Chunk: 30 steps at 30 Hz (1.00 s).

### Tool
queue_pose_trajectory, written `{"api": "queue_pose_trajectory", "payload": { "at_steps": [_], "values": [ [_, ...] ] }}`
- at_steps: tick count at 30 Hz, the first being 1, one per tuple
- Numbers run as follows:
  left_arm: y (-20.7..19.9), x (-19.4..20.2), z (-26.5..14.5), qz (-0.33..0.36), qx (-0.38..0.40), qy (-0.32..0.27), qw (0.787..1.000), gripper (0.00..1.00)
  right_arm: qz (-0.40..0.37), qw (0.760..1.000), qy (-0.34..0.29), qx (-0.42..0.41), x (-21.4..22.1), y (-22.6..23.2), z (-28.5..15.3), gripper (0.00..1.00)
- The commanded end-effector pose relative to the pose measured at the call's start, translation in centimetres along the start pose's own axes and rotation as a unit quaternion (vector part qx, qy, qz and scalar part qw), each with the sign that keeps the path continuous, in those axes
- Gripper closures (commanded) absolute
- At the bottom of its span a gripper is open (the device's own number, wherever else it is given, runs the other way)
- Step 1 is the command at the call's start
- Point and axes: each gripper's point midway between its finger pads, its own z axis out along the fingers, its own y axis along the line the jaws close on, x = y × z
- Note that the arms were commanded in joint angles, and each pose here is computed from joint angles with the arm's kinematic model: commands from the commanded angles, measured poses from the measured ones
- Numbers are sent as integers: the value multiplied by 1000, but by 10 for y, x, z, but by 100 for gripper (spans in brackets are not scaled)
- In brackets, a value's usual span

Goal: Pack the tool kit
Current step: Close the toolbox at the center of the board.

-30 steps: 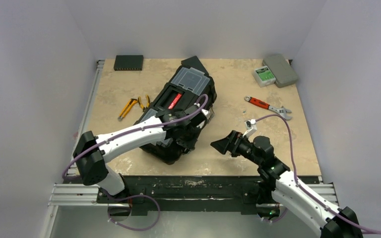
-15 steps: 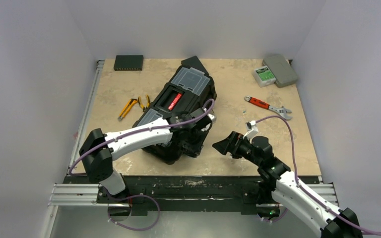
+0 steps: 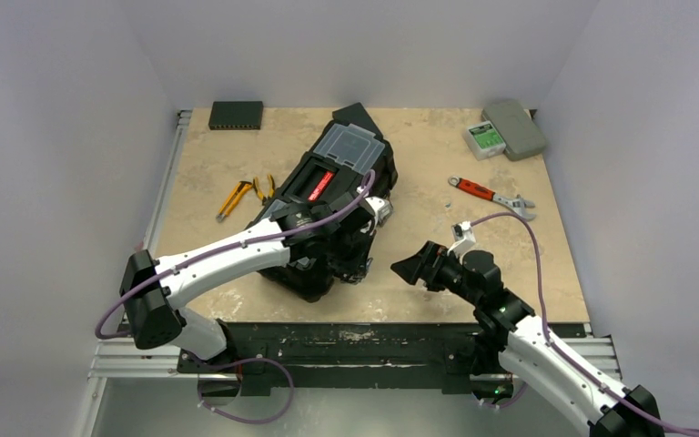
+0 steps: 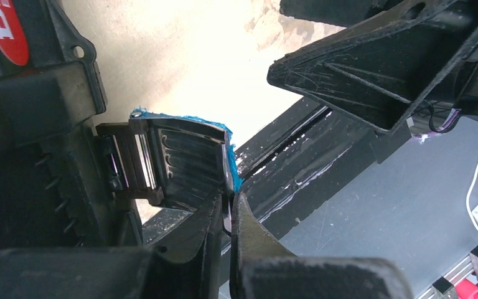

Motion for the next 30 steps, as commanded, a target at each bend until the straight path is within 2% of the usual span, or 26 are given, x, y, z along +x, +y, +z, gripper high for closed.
{"api": "queue_pose_trajectory", "payload": {
  "at_steps": [1,12,23,30],
  "values": [
    [4,-14,-24,9,-11,-38,999,100,-14,999,-20,-33,-17,24,-1,6],
    [17,-18,-29,5,-40,-48,998,100,11,997,0,-80,-8,38,4,7],
    [27,-20,-31,-2,-53,-49,997,100,20,992,35,-124,21,66,19,7],
    [34,-22,-43,-7,-59,-61,996,100,16,990,31,-139,19,80,27,7]
  ]
}}
